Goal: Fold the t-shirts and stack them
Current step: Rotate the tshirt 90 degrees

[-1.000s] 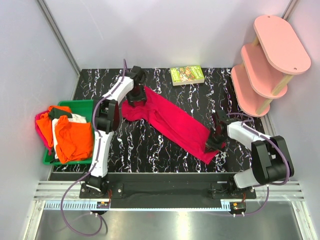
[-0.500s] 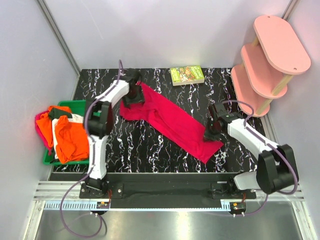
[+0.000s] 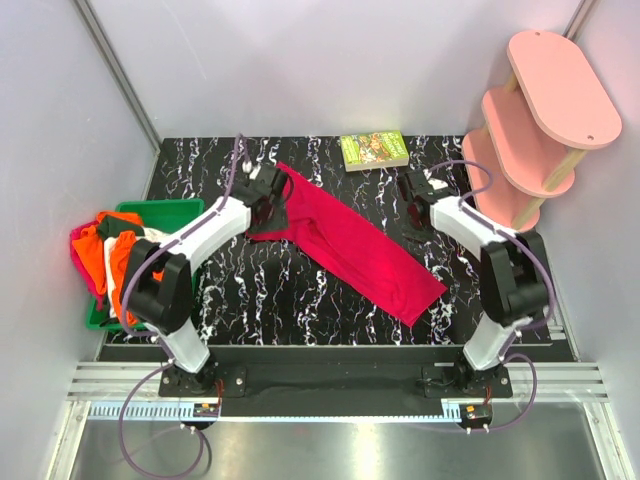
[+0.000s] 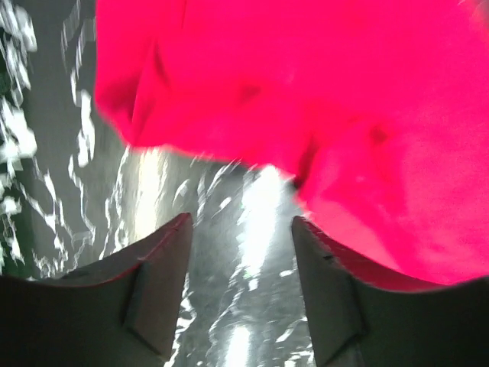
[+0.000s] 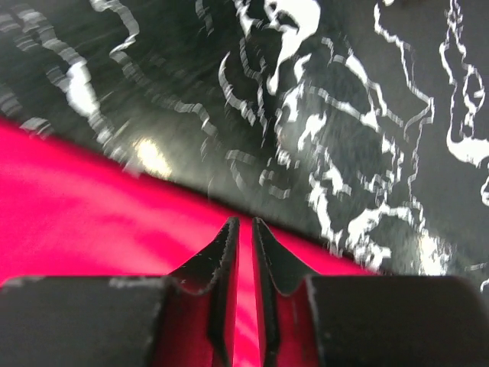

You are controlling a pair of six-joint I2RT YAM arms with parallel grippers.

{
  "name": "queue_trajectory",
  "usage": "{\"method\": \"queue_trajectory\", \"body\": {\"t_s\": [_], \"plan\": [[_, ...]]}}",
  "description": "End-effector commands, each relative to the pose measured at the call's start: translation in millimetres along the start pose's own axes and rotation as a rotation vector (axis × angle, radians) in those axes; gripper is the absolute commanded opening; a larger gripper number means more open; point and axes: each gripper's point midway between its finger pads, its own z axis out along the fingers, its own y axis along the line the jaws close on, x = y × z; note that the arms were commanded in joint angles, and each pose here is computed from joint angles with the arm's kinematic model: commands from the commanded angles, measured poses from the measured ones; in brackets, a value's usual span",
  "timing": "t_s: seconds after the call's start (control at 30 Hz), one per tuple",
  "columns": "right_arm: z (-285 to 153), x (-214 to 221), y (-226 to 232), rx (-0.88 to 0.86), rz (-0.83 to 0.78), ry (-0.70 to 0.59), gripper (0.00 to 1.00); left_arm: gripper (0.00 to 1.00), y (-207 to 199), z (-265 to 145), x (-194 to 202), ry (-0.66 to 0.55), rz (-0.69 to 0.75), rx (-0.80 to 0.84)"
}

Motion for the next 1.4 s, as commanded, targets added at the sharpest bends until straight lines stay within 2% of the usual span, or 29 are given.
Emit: {"method": "queue_trajectory", "body": {"t_s": [0.0,0.07,0.17,0.47,0.6,0.93,1.17,1.37], "plan": [[15.6,-32.9,-6.7,0.111,0.015,-0.087,0.18,0.52,26.8,22.8,35.2,0.077,-0.034,-0.110],[23.7,-39.4,-8.0,0.132,0.019,-0.088,0.15,0.44,34.3,25.4,46.9,0.093,-0.039,-0.135],[29.2,-45.7,-9.3,0.142,0.029,-0.093,0.10,0.40,39.5,27.1,54.6,0.101,-0.038,-0.150],[57.9,-42.0,-21.0,0.198,0.008,-0.047,0.10,0.39,33.9,54.4,55.5,0.137,0.022,-0.170],[67.9,-25.7,-24.1,0.201,0.006,0.007,0.10,0.39,27.2,73.5,60.8,0.200,0.015,-0.164],[57.6,22.1,-28.9,0.136,0.042,0.132,0.09,0.38,29.8,110.5,56.7,0.276,-0.053,-0.168],[44.1,73.4,-13.9,0.012,-0.016,0.285,0.08,0.38,25.7,134.8,48.8,0.337,-0.015,-0.177],[26.4,114.6,9.5,-0.128,-0.067,0.420,0.09,0.36,3.0,151.4,43.7,0.398,0.021,-0.128]]}}
